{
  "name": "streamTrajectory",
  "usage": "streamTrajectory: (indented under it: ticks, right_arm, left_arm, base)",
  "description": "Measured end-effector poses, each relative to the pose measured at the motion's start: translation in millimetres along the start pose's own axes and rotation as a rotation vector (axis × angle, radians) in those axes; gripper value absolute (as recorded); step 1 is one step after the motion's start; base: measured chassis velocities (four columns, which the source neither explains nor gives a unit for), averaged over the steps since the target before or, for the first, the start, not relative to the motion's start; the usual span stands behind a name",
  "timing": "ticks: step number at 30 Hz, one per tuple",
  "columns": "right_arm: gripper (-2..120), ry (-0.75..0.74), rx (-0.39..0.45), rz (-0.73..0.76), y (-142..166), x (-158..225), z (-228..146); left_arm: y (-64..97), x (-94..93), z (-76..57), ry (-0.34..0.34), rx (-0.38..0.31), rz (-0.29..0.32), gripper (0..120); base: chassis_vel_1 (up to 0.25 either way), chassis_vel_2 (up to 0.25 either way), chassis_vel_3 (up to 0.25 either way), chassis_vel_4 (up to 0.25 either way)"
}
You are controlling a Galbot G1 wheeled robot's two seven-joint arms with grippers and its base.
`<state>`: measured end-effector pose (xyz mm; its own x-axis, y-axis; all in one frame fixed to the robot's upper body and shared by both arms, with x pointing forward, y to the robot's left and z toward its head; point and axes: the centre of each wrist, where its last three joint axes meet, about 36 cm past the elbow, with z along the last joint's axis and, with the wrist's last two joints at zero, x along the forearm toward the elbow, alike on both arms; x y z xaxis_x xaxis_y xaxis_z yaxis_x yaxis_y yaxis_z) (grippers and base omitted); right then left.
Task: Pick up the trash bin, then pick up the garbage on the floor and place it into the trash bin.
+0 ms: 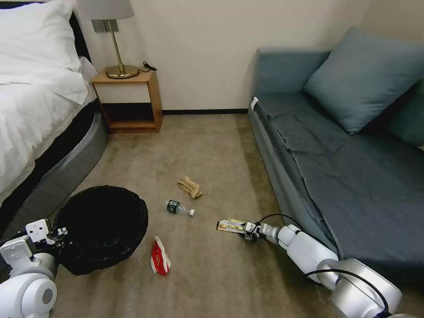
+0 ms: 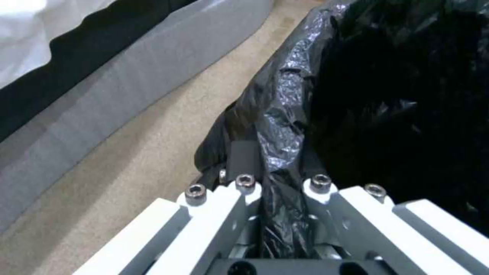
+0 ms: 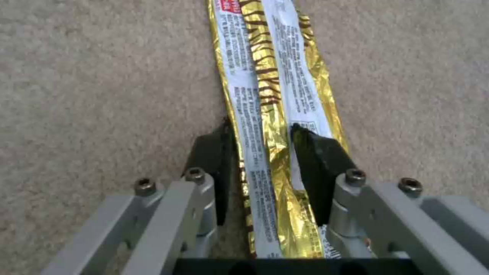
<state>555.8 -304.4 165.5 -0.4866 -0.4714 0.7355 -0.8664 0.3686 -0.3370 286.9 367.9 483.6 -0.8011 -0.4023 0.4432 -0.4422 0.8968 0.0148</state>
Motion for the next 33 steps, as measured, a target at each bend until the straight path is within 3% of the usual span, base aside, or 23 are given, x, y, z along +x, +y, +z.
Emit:
streamTrajectory:
  ticks: [11, 20, 33]
  right_arm:
    - [33, 0.027, 0.003, -0.004, 5.7, -3.7, 0.7]
    - [1, 0.031, 0.014, -0.013, 7.5, -4.7, 0.3]
    - [0, 0.02, 0.035, 0.004, -1.1, 4.8, 1.0]
  left_arm:
    - [1.0, 4.1, 0.3, -0.006, -0.007, 0.002, 3]
    - [-0.1, 3.7, -0.8, -0.012, -0.008, 0.008, 3]
    - [-3.8, 4.7, 2.1, -0.01, -0.008, 0.012, 3]
  base:
    - [0.0, 0.0, 0.0, 0.0]
    - [0.0, 0.0, 0.0, 0.0]
    - [0.0, 0.0, 0.0, 0.0]
